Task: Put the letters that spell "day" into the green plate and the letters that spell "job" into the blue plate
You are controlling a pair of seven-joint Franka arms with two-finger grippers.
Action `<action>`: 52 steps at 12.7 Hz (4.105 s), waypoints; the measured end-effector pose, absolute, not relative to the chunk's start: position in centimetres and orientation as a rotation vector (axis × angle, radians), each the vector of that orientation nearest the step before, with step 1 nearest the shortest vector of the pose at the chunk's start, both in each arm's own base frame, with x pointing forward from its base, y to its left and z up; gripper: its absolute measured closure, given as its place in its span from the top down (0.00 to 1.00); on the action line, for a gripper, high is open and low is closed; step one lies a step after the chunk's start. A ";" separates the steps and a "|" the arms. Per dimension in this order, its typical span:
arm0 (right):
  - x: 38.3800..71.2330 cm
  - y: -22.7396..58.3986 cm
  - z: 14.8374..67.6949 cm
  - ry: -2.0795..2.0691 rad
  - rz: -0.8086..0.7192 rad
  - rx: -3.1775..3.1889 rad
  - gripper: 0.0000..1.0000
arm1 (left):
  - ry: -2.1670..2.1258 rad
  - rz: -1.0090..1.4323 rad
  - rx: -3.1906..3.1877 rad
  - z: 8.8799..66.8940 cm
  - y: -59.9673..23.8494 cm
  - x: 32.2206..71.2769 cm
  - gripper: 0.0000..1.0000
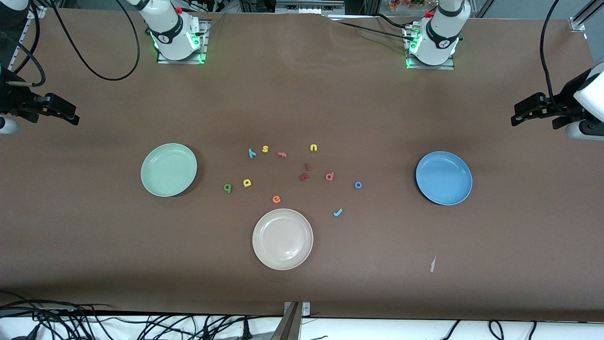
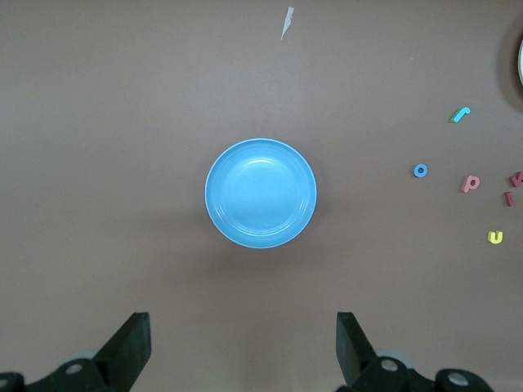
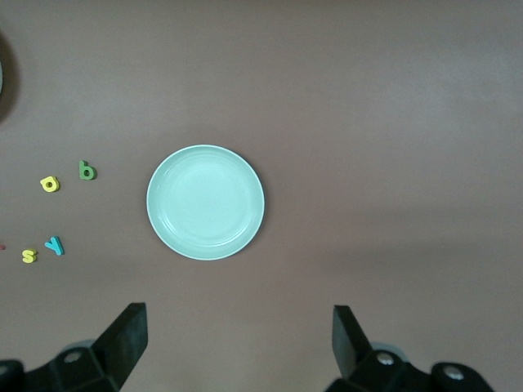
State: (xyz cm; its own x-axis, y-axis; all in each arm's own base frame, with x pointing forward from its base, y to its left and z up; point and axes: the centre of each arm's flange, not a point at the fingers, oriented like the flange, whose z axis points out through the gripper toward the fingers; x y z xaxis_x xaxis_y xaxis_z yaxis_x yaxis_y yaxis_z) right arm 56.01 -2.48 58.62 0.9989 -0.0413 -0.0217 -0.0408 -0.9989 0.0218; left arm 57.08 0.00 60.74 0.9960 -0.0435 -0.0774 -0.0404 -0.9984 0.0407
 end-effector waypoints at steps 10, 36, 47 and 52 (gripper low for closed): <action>56.0 -2.5 58.6 -0.064 -0.035 3.119 1.00 | -0.069 -0.128 3.099 60.5 -0.1 57.2 1.00; 56.0 -2.4 58.6 -0.062 -0.035 3.120 1.00 | -0.075 -0.131 3.098 60.4 -0.4 57.2 1.00; 56.0 0.4 58.1 -0.109 -0.079 3.123 1.00 | -0.075 -0.140 3.098 60.1 -0.4 57.4 1.00; 57.3 11.3 51.8 -0.425 -0.078 3.083 1.00 | -0.080 -0.205 3.091 57.5 -0.5 58.5 1.00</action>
State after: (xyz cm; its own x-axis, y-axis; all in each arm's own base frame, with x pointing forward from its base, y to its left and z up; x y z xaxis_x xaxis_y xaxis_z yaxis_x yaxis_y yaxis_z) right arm 57.31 11.28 51.75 0.9614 -0.2713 -0.0459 -0.2699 -0.9623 0.0350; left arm 58.52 -0.55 57.54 0.9899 -0.0543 -0.1309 -0.0487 -0.9978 0.0458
